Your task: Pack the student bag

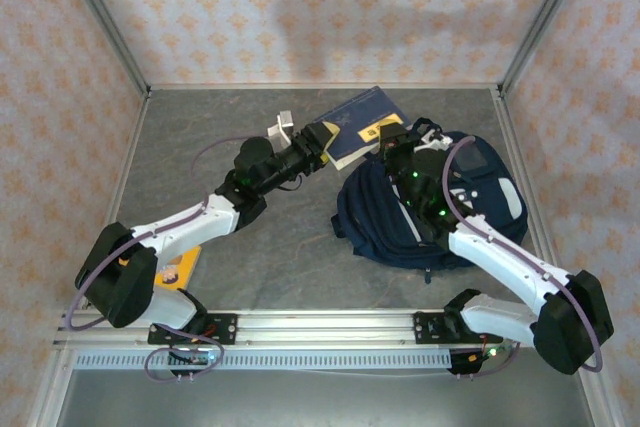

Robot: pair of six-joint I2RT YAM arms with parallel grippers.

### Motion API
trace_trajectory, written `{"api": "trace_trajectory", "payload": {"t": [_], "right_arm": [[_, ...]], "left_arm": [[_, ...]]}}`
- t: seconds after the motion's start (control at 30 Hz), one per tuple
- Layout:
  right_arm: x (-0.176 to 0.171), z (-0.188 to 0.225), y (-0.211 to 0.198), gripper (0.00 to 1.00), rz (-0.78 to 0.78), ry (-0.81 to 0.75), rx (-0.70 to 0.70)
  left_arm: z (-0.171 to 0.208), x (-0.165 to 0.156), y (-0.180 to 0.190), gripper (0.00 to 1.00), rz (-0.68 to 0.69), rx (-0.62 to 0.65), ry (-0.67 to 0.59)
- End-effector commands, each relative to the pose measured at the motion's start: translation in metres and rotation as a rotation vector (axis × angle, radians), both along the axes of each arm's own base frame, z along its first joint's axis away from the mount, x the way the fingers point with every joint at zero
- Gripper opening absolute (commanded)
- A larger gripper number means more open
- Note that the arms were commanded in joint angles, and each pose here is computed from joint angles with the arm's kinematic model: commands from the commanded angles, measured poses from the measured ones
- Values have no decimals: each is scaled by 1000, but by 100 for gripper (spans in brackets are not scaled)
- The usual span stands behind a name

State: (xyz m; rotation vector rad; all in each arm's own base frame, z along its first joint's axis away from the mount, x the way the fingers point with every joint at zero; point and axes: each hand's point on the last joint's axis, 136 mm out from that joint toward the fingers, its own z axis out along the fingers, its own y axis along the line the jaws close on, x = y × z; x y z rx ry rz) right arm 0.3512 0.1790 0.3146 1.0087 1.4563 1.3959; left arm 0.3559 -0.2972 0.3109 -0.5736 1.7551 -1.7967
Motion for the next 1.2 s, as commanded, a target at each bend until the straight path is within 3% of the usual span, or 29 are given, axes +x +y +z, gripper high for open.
{"api": "trace_trajectory", "payload": {"t": [0.0,0.23,0.33,0.4,0.47,0.57,0.83,0.93,1.07,1.17], "right_arm": [[-3,12,-9,0,-44,-54,14],[-5,1,1,0,11,-30,-4],[-8,-2,4,1,38,-24,-32],[-12,-10,4,7,58,6,-45],[-16,-20,5,23,98,44,-89],[-27,-46,2,41,193,152,-287],[-59,-80,-33,52,352,301,-998],[-63,-103,-46,65,445,443,-1222],[-68,-140,-51,79,668,628,-1444],[-67,-154,-51,84,750,673,-1512]], "left_arm": [[30,-5,-6,39,-23,-58,-76],[24,-3,-5,18,-5,-37,-74],[23,-2,-2,2,9,-13,-83],[21,-2,3,0,22,20,-86],[17,-3,11,0,36,79,-79],[6,-10,32,0,66,205,-72],[-38,-50,92,0,113,535,15],[-53,-66,101,0,91,596,53],[-64,-81,105,0,52,634,63],[-70,-89,108,0,30,659,63]]}}
